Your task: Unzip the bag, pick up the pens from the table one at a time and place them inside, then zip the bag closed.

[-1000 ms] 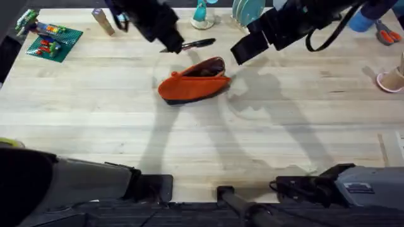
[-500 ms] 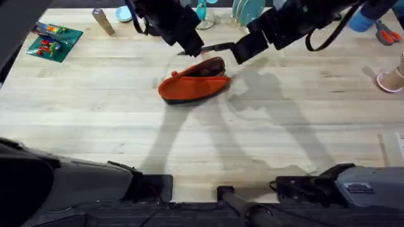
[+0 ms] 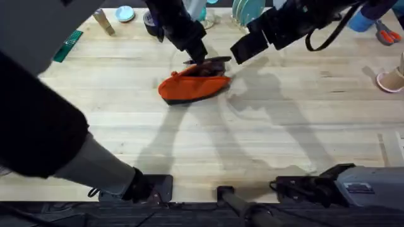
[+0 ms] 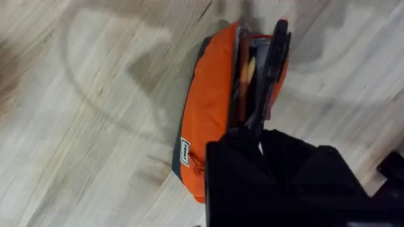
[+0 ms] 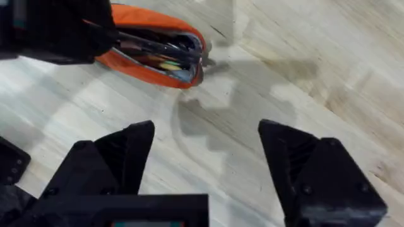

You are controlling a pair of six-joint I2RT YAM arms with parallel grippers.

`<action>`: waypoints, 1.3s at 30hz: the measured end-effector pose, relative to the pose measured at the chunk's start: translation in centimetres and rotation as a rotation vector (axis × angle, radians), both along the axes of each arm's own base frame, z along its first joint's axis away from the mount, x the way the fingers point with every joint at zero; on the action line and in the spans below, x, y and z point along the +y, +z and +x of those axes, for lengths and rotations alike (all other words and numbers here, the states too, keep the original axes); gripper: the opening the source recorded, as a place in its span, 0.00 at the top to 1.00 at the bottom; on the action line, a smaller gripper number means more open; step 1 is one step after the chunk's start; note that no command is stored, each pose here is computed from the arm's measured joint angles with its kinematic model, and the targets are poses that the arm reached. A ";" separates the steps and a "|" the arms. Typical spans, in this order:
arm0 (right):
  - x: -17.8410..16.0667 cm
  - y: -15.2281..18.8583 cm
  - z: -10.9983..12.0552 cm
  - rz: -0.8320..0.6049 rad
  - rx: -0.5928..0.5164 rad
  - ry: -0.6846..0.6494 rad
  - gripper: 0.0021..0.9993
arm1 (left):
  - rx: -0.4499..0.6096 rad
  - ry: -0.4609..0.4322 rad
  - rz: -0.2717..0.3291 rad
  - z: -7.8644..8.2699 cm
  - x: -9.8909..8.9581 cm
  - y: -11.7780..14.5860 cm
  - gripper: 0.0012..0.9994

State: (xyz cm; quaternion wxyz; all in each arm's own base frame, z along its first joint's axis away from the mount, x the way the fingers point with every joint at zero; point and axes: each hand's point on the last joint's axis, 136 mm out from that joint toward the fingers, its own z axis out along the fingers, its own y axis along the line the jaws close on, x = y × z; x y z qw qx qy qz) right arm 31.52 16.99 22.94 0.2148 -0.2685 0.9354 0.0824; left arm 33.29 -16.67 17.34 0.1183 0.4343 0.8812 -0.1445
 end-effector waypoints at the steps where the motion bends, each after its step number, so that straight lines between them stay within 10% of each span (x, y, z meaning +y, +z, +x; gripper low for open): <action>1: 0.0 0.0 0.0 0.000 0.000 0.000 0.00 | 0.007 0.000 0.002 0.0 0.0 -0.3 0.96; 39: 0.4 0.4 0.7 0.016 -0.034 0.000 0.00 | 0.070 0.024 0.070 1.2 1.0 -3.8 0.96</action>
